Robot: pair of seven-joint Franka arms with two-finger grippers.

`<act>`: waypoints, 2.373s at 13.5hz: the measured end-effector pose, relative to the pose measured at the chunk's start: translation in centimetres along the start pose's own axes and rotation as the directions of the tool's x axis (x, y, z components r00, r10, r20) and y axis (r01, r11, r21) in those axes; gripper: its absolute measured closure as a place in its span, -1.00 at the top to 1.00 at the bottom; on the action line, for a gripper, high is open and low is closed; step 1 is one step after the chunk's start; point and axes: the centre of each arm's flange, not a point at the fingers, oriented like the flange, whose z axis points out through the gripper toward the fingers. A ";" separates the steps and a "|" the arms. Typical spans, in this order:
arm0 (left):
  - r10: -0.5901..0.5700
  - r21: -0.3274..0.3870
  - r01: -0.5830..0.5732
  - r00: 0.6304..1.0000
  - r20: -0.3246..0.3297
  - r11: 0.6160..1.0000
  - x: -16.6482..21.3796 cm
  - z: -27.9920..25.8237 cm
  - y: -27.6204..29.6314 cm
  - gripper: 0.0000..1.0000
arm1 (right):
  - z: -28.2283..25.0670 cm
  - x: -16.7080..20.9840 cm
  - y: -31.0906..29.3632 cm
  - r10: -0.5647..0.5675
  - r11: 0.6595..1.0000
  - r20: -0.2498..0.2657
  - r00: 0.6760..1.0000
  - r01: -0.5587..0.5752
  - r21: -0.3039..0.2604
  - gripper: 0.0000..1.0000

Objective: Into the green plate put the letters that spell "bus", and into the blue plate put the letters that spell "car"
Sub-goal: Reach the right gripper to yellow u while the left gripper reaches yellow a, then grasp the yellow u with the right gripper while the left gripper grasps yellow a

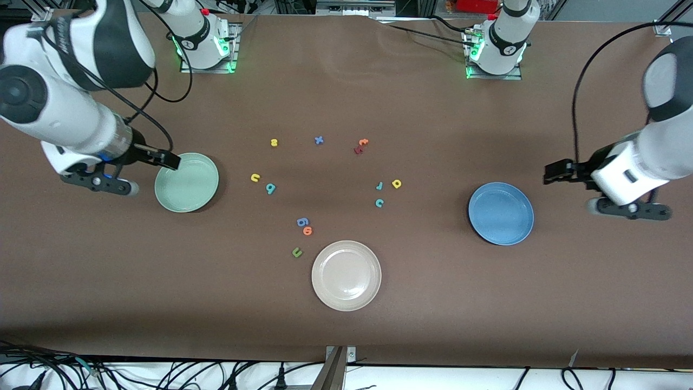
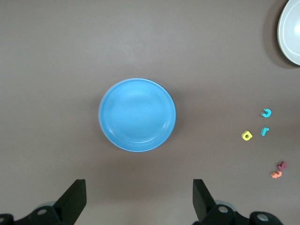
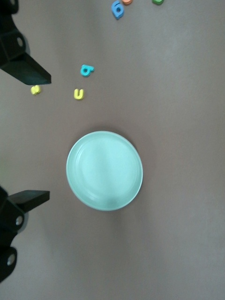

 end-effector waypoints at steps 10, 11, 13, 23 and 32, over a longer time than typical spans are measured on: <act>-0.035 0.048 0.034 0.999 0.034 0.998 5.6 15.0 11.3 1.00 | 18.1 -3.2 -6.4 0.015 0.999 -0.042 0.999 -0.014 0.034 0.97; -0.049 0.046 0.047 0.998 0.029 0.998 5.5 16.1 11.9 1.00 | 19.4 -3.3 -6.8 0.012 0.999 -0.044 0.999 -0.011 0.038 0.97; -0.105 0.016 0.105 0.994 0.037 0.994 5.0 18.2 13.0 1.00 | 21.5 -3.2 -7.7 0.005 0.999 -0.048 0.999 -0.003 0.045 0.96; -0.262 -0.046 0.259 0.962 -0.080 0.965 -2.8 27.2 20.4 1.00 | 27.3 -4.6 -10.8 -0.022 0.999 -0.017 1.000 0.022 0.050 0.95; -0.383 -0.084 0.375 0.915 -0.124 0.923 -5.4 33.1 24.3 1.00 | 28.7 -6.4 -11.4 -0.043 0.998 0.016 0.999 0.042 0.036 0.53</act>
